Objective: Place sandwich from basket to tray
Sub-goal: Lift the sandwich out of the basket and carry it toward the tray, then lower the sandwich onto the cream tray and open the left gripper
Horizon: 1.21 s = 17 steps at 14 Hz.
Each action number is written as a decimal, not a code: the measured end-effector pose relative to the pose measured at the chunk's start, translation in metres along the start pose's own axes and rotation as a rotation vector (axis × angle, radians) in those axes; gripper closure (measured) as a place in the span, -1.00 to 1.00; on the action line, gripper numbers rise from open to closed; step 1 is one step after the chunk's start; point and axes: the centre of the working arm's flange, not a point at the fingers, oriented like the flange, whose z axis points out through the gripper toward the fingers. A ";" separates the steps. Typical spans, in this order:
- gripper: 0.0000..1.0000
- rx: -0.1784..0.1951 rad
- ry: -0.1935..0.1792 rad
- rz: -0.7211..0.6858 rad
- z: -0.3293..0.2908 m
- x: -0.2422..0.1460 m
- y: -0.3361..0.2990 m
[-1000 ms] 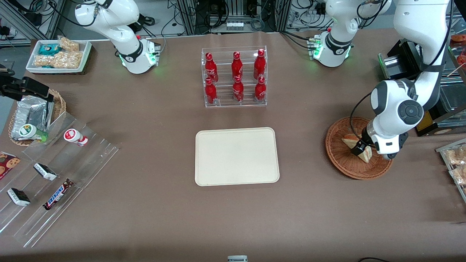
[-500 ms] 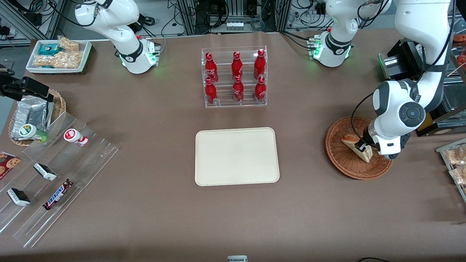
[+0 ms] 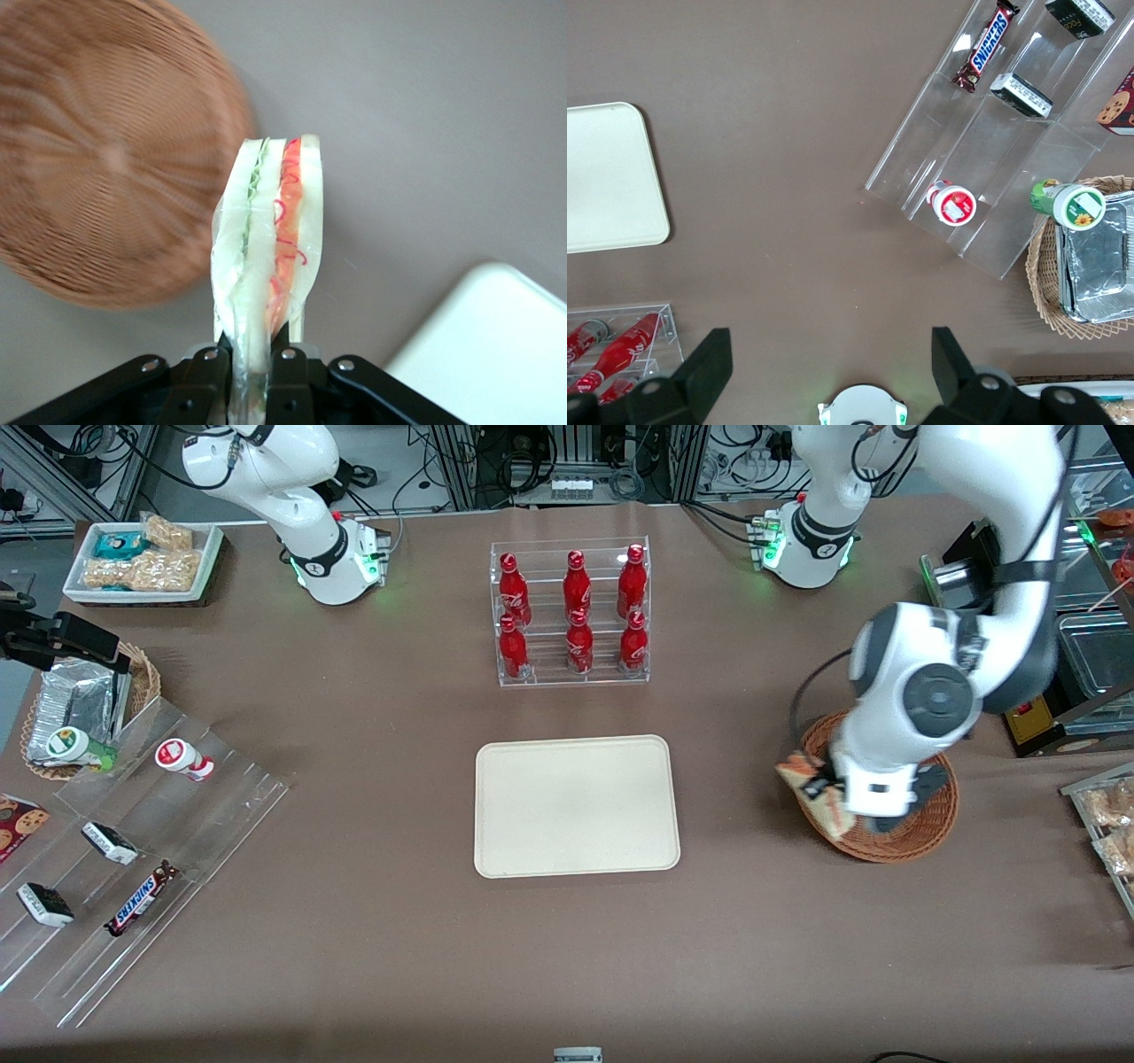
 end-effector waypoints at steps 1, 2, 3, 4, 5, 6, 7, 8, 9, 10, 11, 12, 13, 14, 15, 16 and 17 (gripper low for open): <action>0.72 -0.012 -0.015 0.039 0.006 -0.019 0.028; 0.73 -0.024 -0.026 0.074 0.011 -0.035 0.054; 0.73 -0.041 -0.033 0.107 0.016 -0.051 0.080; 0.73 -0.060 -0.034 0.141 0.020 -0.066 0.106; 0.73 -0.086 -0.024 0.177 0.023 -0.081 0.130; 0.73 -0.121 -0.012 0.207 0.027 -0.097 0.152; 0.73 -0.167 -0.001 0.232 0.032 -0.113 0.171; 0.73 -0.207 0.011 0.255 0.038 -0.128 0.186; 0.73 -0.234 0.021 0.285 0.045 -0.140 0.196; 0.73 -0.247 0.024 0.326 0.053 -0.152 0.204; 0.73 -0.246 0.020 0.366 0.061 -0.165 0.209; 0.73 -0.238 0.013 0.394 0.069 -0.179 0.214; 0.73 -0.228 0.007 0.413 0.078 -0.193 0.218; 0.73 -0.221 0.002 0.428 0.087 -0.203 0.221; 0.73 -0.219 0.000 0.434 0.094 -0.208 0.224; 0.73 -0.215 -0.002 0.435 0.100 -0.209 0.224; 0.73 -0.211 -0.004 0.433 0.105 -0.208 0.224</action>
